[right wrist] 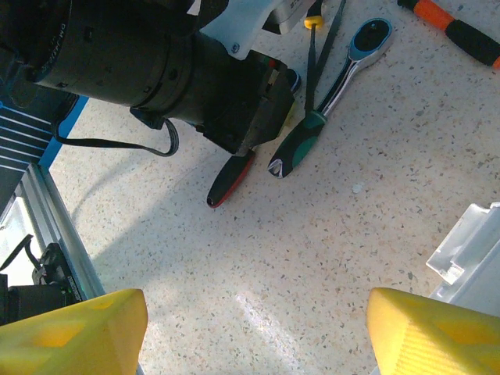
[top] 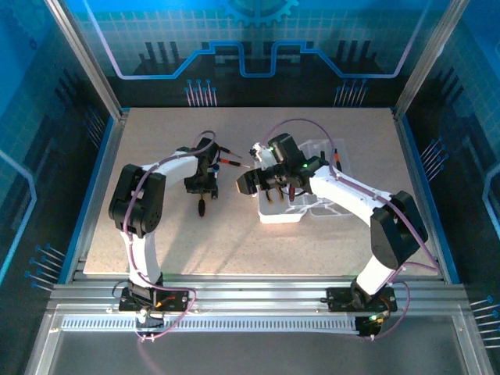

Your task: Pack the tool kit

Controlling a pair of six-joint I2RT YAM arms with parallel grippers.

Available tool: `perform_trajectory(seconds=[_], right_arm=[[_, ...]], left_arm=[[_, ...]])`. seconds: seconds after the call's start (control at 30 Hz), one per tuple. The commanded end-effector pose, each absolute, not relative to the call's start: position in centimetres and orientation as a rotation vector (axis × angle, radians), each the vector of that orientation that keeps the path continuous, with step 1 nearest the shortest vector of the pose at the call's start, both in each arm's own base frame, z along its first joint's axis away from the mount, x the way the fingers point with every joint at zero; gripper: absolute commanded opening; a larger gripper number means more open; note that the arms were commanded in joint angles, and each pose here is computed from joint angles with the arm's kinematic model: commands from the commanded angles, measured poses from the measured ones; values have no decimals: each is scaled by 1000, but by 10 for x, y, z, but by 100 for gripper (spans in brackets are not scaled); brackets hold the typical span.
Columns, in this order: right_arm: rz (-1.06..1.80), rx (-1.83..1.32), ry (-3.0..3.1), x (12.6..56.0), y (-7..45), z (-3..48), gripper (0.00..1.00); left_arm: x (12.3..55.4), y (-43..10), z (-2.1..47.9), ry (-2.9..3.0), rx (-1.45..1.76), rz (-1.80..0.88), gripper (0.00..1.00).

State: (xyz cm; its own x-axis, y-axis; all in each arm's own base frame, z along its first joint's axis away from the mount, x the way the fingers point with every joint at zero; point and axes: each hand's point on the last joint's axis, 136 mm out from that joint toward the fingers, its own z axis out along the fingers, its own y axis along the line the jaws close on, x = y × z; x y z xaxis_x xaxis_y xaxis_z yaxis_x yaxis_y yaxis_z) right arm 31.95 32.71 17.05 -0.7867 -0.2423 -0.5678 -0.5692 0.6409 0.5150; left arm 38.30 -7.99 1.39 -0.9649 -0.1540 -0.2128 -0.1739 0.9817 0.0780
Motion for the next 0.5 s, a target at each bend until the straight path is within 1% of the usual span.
perform_trajectory(seconds=[0.0, 0.1, 0.17, 0.33, 0.47], right_arm=[[955, -657, 2388, 320, 325, 184, 75], [950, -661, 2389, 319, 324, 184, 75], [948, -667, 2390, 318, 323, 185, 75], [947, -708, 2400, 314, 324, 184, 76], [943, -749, 2409, 307, 331, 181, 84]], left_arm=[[374, -70, -2, 2980, -258, 187, 9], [373, -73, 2, 2979, -260, 157, 2], [374, -75, 9, 2968, -259, 128, 0], [377, -84, 50, 2910, -246, 18, 0], [380, -98, 102, 2812, -229, -139, 0]])
